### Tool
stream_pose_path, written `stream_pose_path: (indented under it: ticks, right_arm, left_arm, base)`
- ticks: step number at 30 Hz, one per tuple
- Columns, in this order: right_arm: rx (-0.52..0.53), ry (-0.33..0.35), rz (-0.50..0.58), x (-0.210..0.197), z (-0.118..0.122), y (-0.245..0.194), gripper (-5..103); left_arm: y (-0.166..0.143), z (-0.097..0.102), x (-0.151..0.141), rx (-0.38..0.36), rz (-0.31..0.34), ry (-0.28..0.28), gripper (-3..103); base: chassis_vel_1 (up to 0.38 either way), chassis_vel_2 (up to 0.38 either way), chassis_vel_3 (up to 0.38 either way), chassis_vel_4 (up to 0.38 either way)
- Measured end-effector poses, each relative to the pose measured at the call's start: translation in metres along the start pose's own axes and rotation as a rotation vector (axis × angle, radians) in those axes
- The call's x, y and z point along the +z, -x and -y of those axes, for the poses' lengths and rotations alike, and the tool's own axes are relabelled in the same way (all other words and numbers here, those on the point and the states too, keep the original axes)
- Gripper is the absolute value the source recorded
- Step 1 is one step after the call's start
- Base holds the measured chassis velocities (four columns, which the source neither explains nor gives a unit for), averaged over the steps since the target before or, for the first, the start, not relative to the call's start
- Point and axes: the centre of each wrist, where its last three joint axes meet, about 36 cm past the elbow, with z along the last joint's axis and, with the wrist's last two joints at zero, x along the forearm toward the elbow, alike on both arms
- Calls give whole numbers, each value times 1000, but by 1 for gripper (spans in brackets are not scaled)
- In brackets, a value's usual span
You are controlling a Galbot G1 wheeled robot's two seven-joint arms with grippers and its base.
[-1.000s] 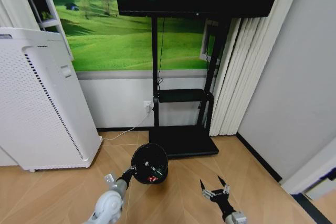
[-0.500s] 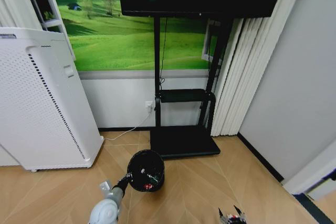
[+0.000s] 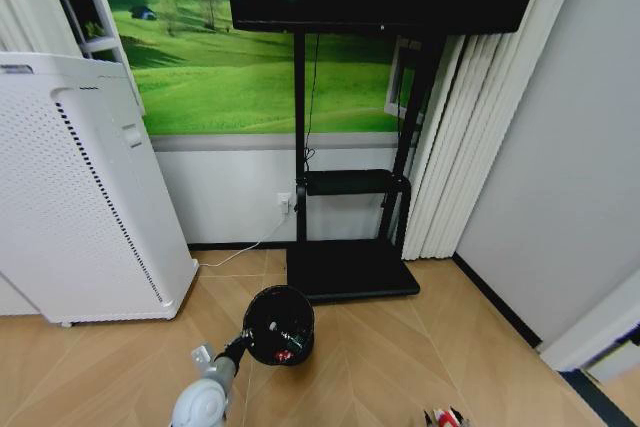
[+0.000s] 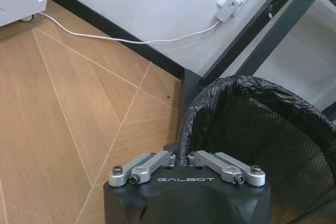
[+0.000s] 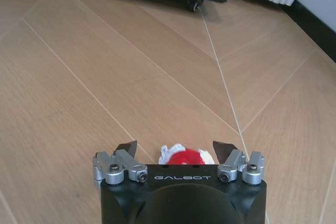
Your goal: Pick up the trash bin and place the garbage on the floor into it.
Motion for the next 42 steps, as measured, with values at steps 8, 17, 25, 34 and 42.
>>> stream_pose_path:
  ticks: [8, 17, 25, 34, 42]
  right_arm:
    - [25, 9, -49, 15, 4, 8, 81]
    - [34, 44, -81, 16, 5, 8, 57]
    - [32, 59, -66, 13, 5, 3, 30]
    - [43, 81, -26, 0, 10, 0, 23]
    - [-54, 46, 261, -39, 21, -24, 23]
  left_arm:
    - [0, 2, 0, 1, -1, 0, 3]
    - [0, 3, 0, 5, 0, -2, 3]
    - [0, 4, 1, 7, -3, -1, 3]
    - [1, 4, 2, 7, -6, 6, 3]
    - [1, 3, 4, 8, -14, 35, 3]
  base:
    - [0, 0, 0, 0]
    - [0, 0, 0, 0]
    - [0, 0, 0, 0]
    - [0, 0, 0, 0]
    - [0, 0, 0, 0]
